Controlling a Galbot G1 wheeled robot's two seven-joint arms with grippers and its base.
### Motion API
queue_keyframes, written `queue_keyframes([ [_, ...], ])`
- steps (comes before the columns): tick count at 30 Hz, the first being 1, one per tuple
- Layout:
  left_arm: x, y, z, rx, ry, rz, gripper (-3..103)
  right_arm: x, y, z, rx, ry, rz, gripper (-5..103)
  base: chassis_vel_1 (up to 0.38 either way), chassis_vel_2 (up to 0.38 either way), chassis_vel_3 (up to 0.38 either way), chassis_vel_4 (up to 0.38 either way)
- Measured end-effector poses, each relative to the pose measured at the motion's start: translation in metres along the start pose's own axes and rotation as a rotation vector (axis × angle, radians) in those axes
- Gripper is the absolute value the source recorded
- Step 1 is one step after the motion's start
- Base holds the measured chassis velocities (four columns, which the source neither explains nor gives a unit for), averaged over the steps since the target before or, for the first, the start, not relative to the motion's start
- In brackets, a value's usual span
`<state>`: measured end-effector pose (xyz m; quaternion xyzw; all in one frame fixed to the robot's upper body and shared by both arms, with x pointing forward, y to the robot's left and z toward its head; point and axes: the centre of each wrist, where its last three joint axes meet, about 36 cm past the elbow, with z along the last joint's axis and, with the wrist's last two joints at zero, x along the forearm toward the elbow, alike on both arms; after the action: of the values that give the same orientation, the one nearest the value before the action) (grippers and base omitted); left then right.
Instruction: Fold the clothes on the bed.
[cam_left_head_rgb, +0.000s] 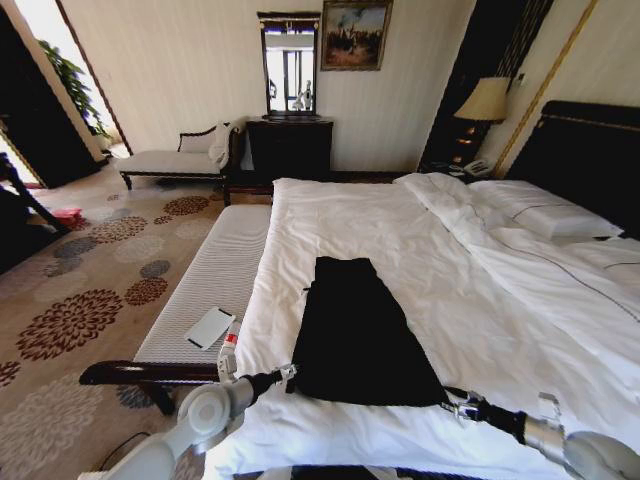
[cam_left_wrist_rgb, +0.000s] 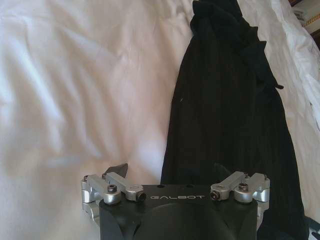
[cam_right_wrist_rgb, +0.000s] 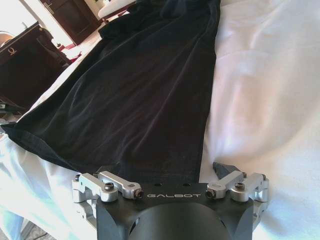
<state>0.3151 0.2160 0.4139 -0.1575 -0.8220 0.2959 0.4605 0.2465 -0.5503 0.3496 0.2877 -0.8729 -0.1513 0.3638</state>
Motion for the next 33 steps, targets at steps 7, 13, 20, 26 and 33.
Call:
queue_keyframes([
  [7, -0.001, 0.001, 0.012, -0.004, 0.023, -0.006, 82, -0.005, 0.001, -0.004, 0.005, 0.002, -0.008, 95, 0.000, 0.000, 0.000, 0.000],
  [13, -0.007, 0.000, 0.009, -0.001, 0.013, 0.002, 66, -0.008, 0.004, -0.005, 0.006, 0.002, -0.019, 82, 0.000, 0.000, 0.000, 0.000],
  [20, -0.012, -0.007, 0.011, 0.008, 0.005, 0.028, 34, -0.010, 0.007, -0.007, 0.010, 0.003, -0.022, 54, 0.000, 0.000, 0.000, 0.000],
  [26, -0.009, -0.005, 0.012, 0.001, 0.006, 0.022, 18, -0.010, 0.006, -0.006, 0.012, 0.007, -0.021, 33, 0.000, 0.000, 0.000, 0.000],
  [33, 0.002, 0.006, 0.014, -0.012, 0.010, -0.010, 0, -0.011, 0.006, -0.003, 0.011, 0.006, -0.035, 2, 0.000, 0.000, 0.000, 0.000],
])
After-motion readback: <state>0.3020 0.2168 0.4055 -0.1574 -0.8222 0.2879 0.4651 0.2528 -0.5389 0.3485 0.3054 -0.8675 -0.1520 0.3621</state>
